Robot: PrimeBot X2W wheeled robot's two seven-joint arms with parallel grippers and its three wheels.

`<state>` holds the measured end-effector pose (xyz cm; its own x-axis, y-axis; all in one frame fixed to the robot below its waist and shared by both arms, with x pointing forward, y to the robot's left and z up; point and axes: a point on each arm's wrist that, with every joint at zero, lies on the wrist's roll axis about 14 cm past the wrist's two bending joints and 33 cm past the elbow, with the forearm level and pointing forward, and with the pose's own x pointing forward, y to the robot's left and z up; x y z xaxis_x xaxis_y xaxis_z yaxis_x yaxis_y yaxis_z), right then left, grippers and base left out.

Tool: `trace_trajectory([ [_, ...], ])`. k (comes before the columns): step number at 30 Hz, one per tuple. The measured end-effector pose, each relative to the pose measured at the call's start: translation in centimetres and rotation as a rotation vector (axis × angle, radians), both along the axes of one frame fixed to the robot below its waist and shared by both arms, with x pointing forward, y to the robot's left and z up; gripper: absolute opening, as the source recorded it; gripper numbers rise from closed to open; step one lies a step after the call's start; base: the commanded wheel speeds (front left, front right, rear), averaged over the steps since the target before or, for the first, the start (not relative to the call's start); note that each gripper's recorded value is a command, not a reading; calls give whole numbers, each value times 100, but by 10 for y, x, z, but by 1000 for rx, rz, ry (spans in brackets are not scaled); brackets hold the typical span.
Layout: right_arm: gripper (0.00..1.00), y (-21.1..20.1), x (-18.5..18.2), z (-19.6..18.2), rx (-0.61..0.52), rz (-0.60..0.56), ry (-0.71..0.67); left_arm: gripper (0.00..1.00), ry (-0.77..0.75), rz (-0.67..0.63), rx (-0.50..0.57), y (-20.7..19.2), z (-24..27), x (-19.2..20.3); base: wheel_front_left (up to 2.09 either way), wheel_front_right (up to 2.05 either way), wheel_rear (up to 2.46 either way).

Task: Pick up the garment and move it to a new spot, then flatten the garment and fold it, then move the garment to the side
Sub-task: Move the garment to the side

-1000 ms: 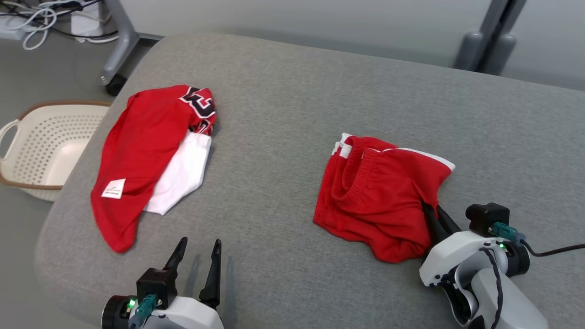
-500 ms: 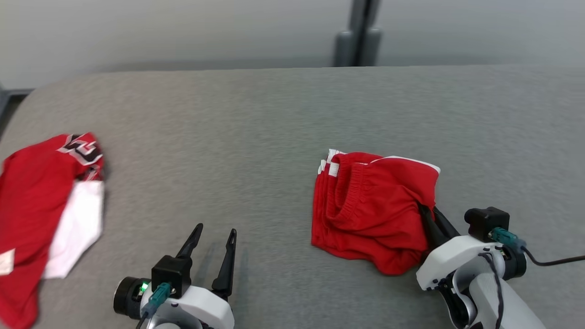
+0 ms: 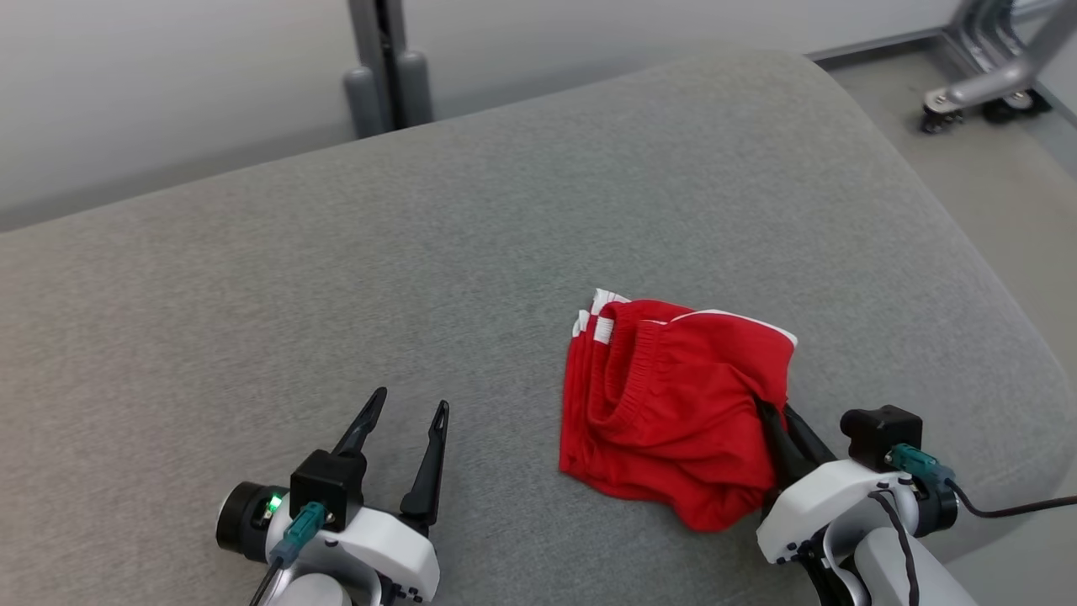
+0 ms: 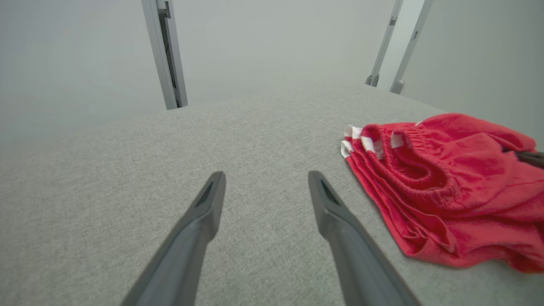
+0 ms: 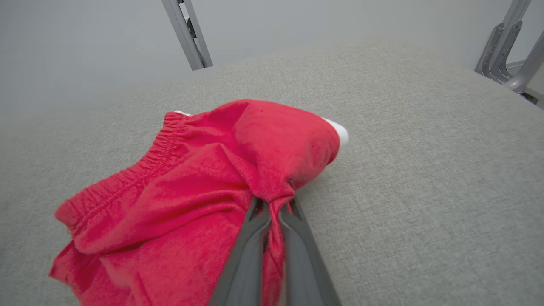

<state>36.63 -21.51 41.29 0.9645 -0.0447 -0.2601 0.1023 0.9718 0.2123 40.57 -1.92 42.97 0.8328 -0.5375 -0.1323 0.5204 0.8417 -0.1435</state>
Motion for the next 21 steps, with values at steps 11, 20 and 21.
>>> trace_trajectory([
  [11, 0, -15, 24, -8, -175, 60, 49, 100, 7, -21, -5, -5, -11, 15, 0, 0, 0],
  [20, 0, -91, 82, 10, -491, 89, 94, 100, 12, 113, 44, 52, -19, 21, 0, 0, 0],
  [21, 0, -101, 85, 11, -520, 85, 106, 100, 14, 129, 48, 58, -20, 21, 0, 0, 0],
])
